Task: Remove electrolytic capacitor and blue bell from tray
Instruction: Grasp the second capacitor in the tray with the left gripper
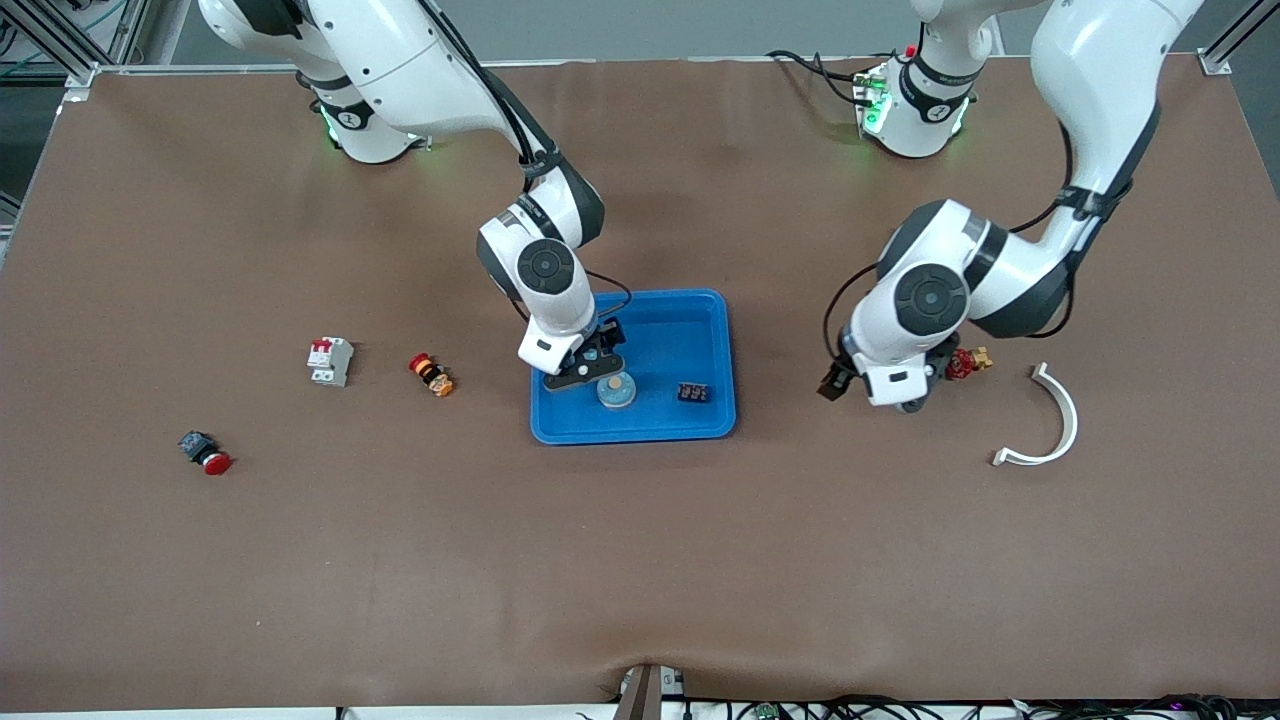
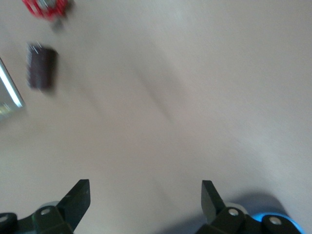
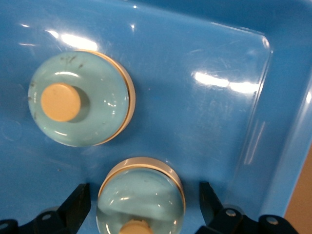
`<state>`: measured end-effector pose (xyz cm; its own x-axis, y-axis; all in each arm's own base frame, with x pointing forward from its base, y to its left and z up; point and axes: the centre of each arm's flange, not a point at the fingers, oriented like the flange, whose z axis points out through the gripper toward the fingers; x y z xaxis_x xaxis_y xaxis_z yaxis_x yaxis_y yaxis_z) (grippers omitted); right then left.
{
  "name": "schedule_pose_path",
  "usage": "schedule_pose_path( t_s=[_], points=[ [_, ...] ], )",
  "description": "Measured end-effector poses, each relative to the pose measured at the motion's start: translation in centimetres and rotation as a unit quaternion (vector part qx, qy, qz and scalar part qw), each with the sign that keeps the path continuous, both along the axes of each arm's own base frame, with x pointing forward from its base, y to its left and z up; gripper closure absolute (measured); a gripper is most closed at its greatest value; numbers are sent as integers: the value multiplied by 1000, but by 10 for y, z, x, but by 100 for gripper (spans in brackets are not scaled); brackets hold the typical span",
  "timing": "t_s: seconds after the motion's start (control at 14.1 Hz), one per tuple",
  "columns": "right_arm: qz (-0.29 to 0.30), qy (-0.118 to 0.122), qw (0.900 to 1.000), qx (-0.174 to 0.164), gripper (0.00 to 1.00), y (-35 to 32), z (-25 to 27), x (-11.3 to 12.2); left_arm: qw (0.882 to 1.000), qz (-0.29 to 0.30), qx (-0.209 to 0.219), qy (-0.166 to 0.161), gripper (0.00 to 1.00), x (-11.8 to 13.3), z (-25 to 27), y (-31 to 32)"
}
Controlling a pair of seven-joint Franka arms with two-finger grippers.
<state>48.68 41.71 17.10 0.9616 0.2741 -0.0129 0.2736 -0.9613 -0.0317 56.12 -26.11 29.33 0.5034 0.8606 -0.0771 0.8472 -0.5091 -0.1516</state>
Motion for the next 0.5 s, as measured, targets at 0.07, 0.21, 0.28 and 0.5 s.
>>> schedule_pose_path(
  t_s=[0.07, 0.21, 0.28, 0.5],
  points=[
    [-1, -1, 1000, -1, 14, -1, 1, 2, 1000, 19, -6, 2, 0, 3, -3, -15],
    [-2, -3, 1000, 0, 28, -2, 6, 3, 999, 50, -17, 7, 0, 8, -11, -43],
    [-3, -3, 1000, 0, 30, -2, 6, 3, 998, 63, -22, 10, 0, 8, -15, -61],
    [-4, -3, 1000, -1, 33, -3, 7, 4, 995, 94, -30, 11, 0, 2, -25, -110]
  ],
)
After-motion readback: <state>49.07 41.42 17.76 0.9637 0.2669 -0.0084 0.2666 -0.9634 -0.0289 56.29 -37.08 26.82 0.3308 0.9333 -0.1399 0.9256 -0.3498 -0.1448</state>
